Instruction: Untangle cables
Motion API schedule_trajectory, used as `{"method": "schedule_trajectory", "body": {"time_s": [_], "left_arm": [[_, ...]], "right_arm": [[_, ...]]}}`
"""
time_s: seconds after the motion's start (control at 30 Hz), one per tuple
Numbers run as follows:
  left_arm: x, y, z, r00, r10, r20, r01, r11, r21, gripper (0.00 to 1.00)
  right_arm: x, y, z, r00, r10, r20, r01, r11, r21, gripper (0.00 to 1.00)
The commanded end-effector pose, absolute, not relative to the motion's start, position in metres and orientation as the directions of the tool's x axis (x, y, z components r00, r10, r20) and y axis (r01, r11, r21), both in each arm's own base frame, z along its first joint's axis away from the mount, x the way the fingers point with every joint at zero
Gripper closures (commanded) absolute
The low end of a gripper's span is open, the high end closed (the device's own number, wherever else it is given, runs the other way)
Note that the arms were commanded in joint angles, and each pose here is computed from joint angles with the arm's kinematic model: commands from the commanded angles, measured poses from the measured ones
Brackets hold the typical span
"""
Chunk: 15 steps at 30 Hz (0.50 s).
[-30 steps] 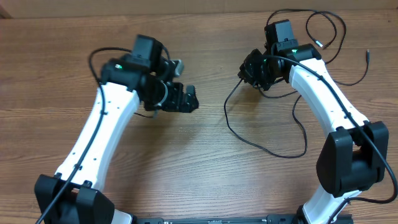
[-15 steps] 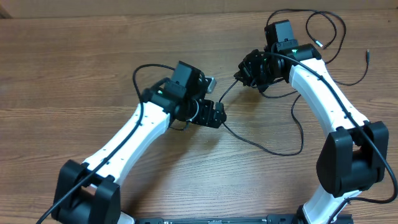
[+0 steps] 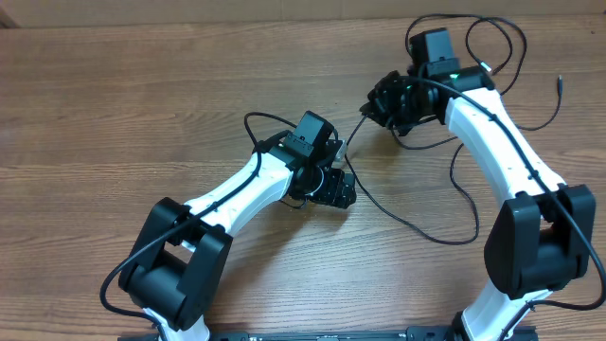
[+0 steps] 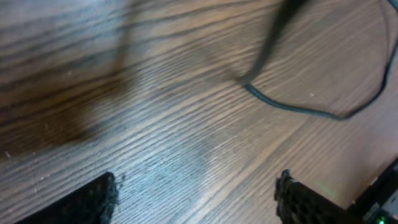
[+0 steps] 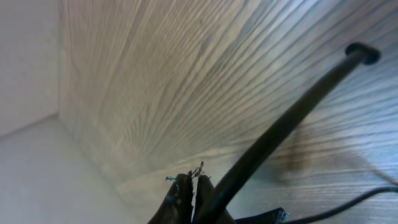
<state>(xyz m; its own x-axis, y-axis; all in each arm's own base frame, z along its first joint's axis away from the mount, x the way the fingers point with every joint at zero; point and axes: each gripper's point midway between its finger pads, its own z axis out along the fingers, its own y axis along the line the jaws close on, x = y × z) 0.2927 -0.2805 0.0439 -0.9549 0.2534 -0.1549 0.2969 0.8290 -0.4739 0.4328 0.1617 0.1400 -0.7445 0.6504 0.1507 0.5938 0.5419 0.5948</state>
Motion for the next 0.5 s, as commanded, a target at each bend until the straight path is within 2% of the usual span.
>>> {"method": "schedule_trajectory", "body": {"time_s": [0.0, 0.17, 0.3, 0.47], "left_arm": [[0.293, -0.283, 0.038, -0.965, 0.223, -0.141, 0.263, 0.839, -0.475, 0.21], [0.307, -0.288, 0.042, -0.97, 0.164, -0.181, 0.233, 0.843, -0.485, 0.26], [0.326, -0.273, 0.037, -0.979, 0.012, -0.202, 0.095, 0.909, -0.407, 0.23], [0.335, -0.267, 0.036, -0.974, -0.051, -0.222, 0.039, 0.923, -0.382, 0.23]], "right_arm": [[0.441, 0.15, 0.17, -0.732, 0.67, 0.122, 0.57, 0.504, 0.649, 0.96], [0.439, 0.154, 0.175, -0.745, 0.648, 0.158, 0.564, 0.484, 0.669, 0.96], [0.439, 0.154, 0.175, -0.745, 0.648, 0.16, 0.564, 0.482, 0.67, 0.96], [0.44, 0.151, 0.175, -0.741, 0.652, 0.161, 0.567, 0.479, 0.671, 0.96]]}}
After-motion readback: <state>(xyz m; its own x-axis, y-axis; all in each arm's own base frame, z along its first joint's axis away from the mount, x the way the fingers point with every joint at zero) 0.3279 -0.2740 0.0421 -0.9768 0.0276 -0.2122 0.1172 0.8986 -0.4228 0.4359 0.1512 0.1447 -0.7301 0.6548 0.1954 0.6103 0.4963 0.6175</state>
